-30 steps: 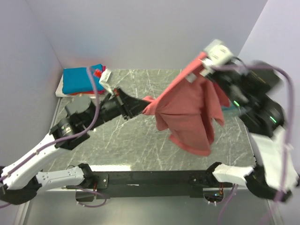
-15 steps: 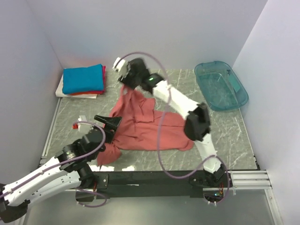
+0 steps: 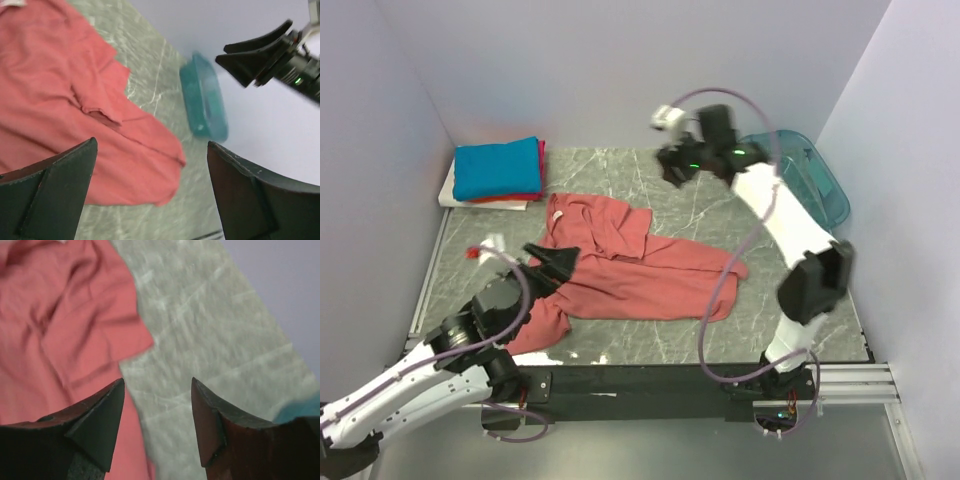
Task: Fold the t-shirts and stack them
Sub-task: Flatten the tshirt out
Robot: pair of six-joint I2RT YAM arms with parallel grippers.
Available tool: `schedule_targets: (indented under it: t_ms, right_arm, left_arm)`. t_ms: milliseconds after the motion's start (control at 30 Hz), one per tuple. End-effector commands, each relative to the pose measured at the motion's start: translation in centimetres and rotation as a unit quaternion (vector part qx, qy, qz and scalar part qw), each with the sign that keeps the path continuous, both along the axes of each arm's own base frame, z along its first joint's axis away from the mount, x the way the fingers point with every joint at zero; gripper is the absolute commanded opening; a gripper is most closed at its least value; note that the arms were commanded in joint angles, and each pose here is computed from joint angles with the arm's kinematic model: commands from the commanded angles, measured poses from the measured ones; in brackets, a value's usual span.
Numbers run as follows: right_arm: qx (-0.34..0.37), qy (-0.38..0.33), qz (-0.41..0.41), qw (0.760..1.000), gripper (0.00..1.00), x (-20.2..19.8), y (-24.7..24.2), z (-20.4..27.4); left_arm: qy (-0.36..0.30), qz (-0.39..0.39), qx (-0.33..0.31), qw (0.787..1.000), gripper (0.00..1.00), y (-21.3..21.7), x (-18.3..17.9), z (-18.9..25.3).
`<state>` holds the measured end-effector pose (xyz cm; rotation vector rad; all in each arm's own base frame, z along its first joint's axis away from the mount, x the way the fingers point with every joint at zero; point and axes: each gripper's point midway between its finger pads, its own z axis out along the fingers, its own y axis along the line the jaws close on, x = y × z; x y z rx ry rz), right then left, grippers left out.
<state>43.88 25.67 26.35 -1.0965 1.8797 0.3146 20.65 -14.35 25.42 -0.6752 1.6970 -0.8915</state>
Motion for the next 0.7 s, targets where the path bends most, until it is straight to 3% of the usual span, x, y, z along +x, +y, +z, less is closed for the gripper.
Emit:
schedule_targets:
  t_ms: [0,133,233,267,433,600,667]
  right_arm:
    - [0.016,0.166,0.052,0.985,0.62,-7.9,-3.9,-5.9]
    - [0.024,0.197,-0.013,0.980,0.61,-8.6,-10.2,-9.2]
    - [0.011,0.239,-0.044,0.970,0.56,-9.4,-14.1,-11.8]
    - [0.003,0.247,-0.049,0.968,0.54,-9.5,-14.8,-12.4]
    - [-0.013,0.273,-0.077,0.959,0.52,-9.9,-15.8,-15.3]
    - [0.030,0.279,-0.078,0.957,0.52,-10.0,-15.8,-14.7]
    - [0.042,0.280,-0.080,0.956,0.52,-10.0,-16.2,-14.7]
  left_arm:
    - [-0.076,-0.144,0.128,0.978,0.97,-5.2,0.1,2.6]
    - [-0.064,-0.248,0.229,0.939,0.96,-8.9,2.3,1.7]
    - [-0.064,-0.285,0.269,0.918,0.94,-9.2,6.2,1.3]
    - [-0.049,-0.275,0.281,0.918,0.93,-8.6,9.1,1.2]
    - [-0.032,-0.334,0.332,0.881,0.84,-10.7,16.3,-1.0]
    - [0.010,-0.372,0.386,0.844,0.74,-13.6,22.4,-6.6]
    - [-0.003,-0.396,0.409,0.822,0.64,-14.6,24.1,-8.0]
